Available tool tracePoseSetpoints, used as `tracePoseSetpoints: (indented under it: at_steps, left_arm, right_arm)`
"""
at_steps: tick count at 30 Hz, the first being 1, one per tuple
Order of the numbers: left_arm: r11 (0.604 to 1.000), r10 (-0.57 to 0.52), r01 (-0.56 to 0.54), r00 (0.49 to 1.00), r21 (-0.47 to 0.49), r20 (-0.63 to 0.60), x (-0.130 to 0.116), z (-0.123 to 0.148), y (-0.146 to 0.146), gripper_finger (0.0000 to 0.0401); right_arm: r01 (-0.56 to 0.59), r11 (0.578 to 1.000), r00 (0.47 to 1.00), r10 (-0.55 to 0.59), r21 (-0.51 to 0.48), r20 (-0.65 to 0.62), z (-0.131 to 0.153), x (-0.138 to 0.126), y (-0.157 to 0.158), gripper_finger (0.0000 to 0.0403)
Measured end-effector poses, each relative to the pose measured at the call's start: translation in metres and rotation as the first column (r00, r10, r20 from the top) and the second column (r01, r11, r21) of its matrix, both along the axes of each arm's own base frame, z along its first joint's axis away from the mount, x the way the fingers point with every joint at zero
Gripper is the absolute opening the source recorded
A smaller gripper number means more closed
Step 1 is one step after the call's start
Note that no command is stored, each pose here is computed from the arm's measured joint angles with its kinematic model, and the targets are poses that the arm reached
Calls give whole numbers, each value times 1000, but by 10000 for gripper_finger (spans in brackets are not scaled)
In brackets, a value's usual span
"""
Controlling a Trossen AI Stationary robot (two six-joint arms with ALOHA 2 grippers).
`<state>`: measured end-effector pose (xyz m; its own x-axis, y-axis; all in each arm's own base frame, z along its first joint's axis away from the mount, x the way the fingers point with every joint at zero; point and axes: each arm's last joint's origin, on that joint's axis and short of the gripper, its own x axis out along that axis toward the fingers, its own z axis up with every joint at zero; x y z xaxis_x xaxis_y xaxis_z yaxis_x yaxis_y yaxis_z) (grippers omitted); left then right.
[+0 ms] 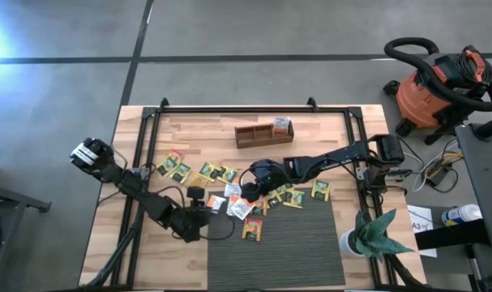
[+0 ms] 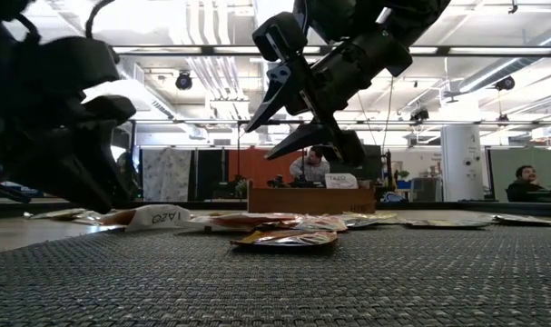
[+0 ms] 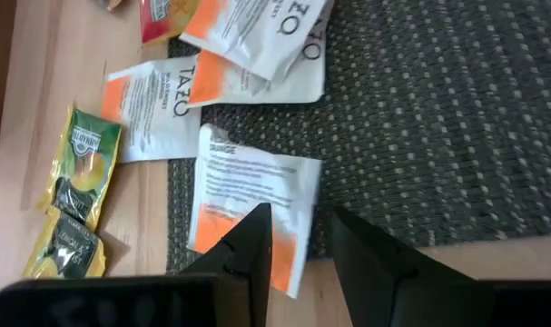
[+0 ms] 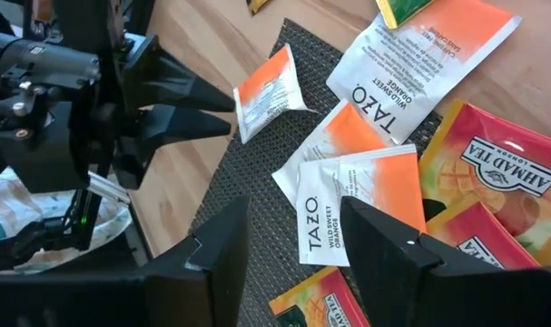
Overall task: Pick & Place Tea
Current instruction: Put the white tea bag into the right section of the wooden organizer
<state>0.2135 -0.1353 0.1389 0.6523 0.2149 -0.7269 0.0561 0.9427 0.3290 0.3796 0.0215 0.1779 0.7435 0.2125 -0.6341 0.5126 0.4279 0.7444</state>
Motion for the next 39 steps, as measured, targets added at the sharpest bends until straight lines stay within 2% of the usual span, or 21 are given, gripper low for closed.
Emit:
tracePoseSetpoints:
  at_steps: [6,13,18,27,31,35,39]
  left_arm:
    - [996,42,-47,998,81,52,-3,-6,-6,108]
    - [994,51,-55,998,93,44,7,-15,-15,108]
    - [981,82,-93,994,172,70,8,-21,-13,108]
    - [974,91,-100,994,203,52,9,-32,-13,108]
    - [959,119,-137,989,249,86,11,-33,-11,108]
    - [949,150,-169,985,267,90,14,-32,-3,95]
    - [940,186,-203,979,273,86,19,-31,7,61]
  right_arm:
    - [-4,1000,1000,4,-4,1,0,0,0,169]
    - [-5,1000,1000,5,-3,1,0,0,0,169]
    - [-5,1000,1000,5,-3,-1,0,0,0,169]
    - [-17,1000,1000,16,-17,-3,-1,-1,0,169]
    - [-16,1000,1000,16,-17,-6,-1,-1,0,169]
    - [-15,1000,1000,15,-18,-23,-2,-2,-1,169]
    - [-18,1000,999,18,-22,-28,-3,-2,-1,169]
